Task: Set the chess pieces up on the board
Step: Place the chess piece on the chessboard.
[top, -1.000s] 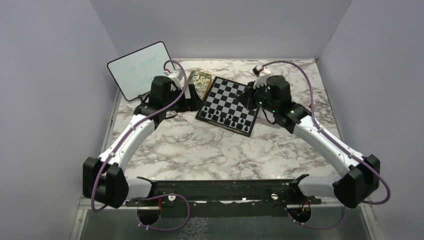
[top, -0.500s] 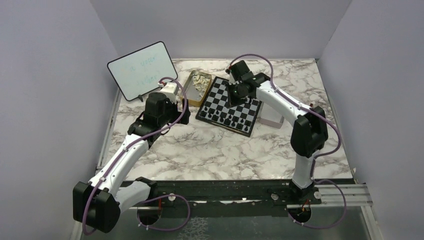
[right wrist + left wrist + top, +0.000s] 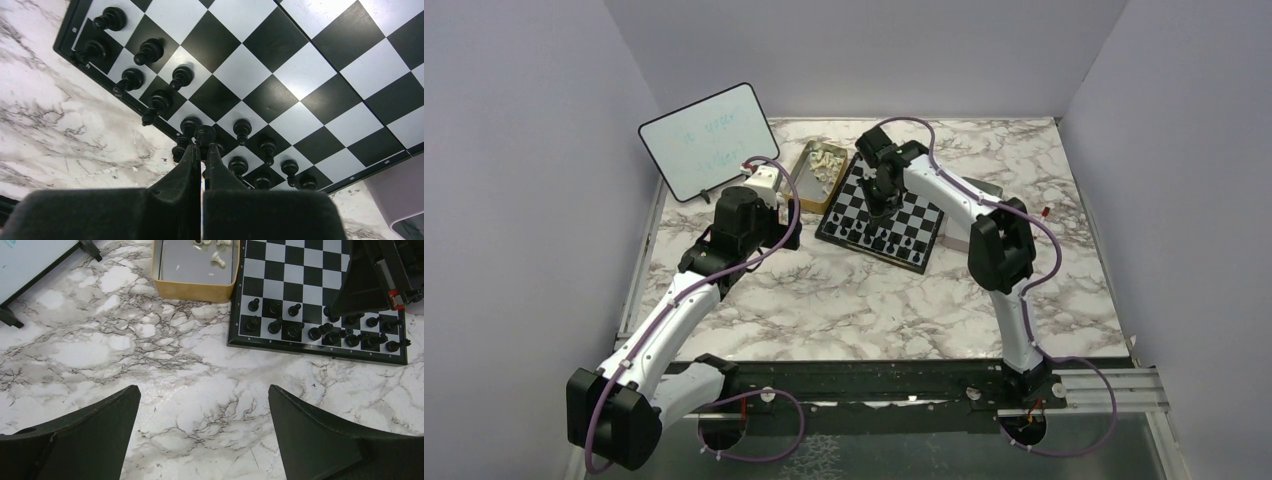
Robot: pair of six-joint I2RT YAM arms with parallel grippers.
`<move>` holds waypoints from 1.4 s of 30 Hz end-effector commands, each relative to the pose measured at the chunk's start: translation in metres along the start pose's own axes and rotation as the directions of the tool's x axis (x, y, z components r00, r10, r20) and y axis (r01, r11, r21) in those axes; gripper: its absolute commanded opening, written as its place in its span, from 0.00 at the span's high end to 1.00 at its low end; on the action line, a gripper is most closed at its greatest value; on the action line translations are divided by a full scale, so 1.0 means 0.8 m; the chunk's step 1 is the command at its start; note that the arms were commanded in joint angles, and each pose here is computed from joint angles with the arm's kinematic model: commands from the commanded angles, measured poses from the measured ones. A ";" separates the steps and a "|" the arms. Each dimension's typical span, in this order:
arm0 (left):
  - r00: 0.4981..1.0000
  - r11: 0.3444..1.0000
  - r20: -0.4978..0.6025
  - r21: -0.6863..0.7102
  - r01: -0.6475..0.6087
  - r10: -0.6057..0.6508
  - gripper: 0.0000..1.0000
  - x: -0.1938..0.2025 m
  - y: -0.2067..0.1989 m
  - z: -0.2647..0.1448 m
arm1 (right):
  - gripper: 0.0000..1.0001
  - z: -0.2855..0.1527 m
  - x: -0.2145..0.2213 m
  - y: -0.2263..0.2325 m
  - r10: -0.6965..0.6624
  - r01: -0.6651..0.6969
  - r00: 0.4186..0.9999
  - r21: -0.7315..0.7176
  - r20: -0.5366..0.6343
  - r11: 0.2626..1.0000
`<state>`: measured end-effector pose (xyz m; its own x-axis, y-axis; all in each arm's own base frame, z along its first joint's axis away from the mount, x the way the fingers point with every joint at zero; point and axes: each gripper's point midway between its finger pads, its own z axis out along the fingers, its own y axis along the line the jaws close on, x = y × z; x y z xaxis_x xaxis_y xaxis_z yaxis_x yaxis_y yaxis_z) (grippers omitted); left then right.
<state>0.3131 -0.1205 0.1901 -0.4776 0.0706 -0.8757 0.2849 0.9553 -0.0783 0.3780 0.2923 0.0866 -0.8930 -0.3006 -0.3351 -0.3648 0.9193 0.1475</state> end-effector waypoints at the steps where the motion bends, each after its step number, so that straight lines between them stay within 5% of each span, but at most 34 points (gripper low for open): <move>1: 0.999 1.000 0.033 -0.014 -0.016 0.016 0.01 -0.012 0.002 -0.008 | 0.99 0.002 0.008 -0.005 -0.017 0.019 0.999 0.037 -0.049 0.999; 42: 0.999 1.000 0.032 -0.008 -0.018 0.018 0.01 -0.011 -0.001 -0.008 | 0.86 0.051 0.012 -0.006 -0.022 0.026 0.994 0.036 -0.110 0.999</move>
<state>0.3116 -0.1226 0.1924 -0.4703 0.0739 -0.8794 0.2920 0.9534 -0.0760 0.3819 0.2921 0.0534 -0.9108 -0.3274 -0.2514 -0.3633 0.9250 0.1117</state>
